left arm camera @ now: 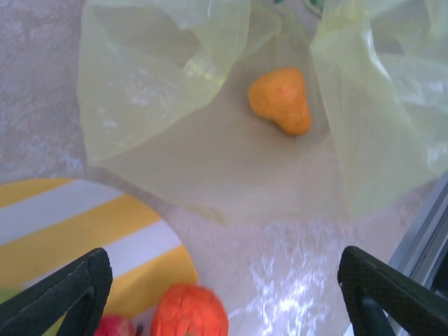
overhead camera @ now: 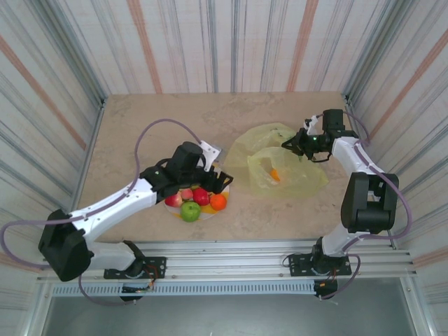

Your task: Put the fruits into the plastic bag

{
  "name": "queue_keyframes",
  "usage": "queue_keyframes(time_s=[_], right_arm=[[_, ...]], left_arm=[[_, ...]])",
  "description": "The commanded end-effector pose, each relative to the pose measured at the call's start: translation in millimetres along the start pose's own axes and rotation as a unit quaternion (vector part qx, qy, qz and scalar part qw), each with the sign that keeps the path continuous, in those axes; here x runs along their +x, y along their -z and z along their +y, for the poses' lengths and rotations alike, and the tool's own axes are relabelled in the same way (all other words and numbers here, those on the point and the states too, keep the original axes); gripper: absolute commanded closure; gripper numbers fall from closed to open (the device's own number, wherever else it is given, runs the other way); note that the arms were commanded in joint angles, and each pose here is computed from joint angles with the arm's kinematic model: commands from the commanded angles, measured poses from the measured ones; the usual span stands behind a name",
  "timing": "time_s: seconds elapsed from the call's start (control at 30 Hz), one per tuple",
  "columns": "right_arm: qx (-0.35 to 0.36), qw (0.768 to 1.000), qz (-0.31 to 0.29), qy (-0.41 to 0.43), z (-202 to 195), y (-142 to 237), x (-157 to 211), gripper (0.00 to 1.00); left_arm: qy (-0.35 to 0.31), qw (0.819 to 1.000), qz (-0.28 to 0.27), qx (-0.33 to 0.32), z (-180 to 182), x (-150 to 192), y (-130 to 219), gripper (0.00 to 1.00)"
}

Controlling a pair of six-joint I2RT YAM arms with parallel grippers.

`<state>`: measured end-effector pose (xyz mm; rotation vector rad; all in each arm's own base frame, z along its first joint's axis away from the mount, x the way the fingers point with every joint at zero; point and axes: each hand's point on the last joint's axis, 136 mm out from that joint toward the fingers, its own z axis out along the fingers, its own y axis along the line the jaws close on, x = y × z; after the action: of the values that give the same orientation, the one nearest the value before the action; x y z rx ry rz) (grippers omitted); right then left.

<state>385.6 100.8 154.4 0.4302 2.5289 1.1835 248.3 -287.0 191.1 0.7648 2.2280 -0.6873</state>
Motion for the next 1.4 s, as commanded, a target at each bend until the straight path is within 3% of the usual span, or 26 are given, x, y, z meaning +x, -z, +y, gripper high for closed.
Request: queue_keyframes(time_s=[0.0, 0.17, 0.53, 0.93, 1.37], right_arm=[[0.004, 1.0, -0.002, 0.009, -0.6, 2.2, -5.1, 1.0], [-0.002, 1.0, -0.004, 0.006, -0.8, -0.3, -9.3, 1.0], [-0.01, 1.0, -0.004, 0.007, 2.5, 1.7, -7.2, 1.0], [-0.007, 1.0, -0.004, 0.001, -3.2, 3.1, -4.5, 1.0], [-0.006, 1.0, -0.003, -0.002, -5.4, 2.7, -3.2, 1.0]], left_arm=[[-0.057, 0.992, 0.105, -0.04, 2.3, 55.2, 11.1, 0.12], [-0.133, 0.971, 0.188, -0.061, 1.0, 79.2, 6.0, 0.11], [-0.247, 0.929, 0.269, -0.061, 11.2, 82.0, -38.1, 0.1], [-0.253, 0.905, 0.337, -0.058, 24.2, 102.4, -77.4, 0.11], [-0.234, 0.903, 0.356, -0.057, 29.8, 112.3, -80.9, 0.27]])
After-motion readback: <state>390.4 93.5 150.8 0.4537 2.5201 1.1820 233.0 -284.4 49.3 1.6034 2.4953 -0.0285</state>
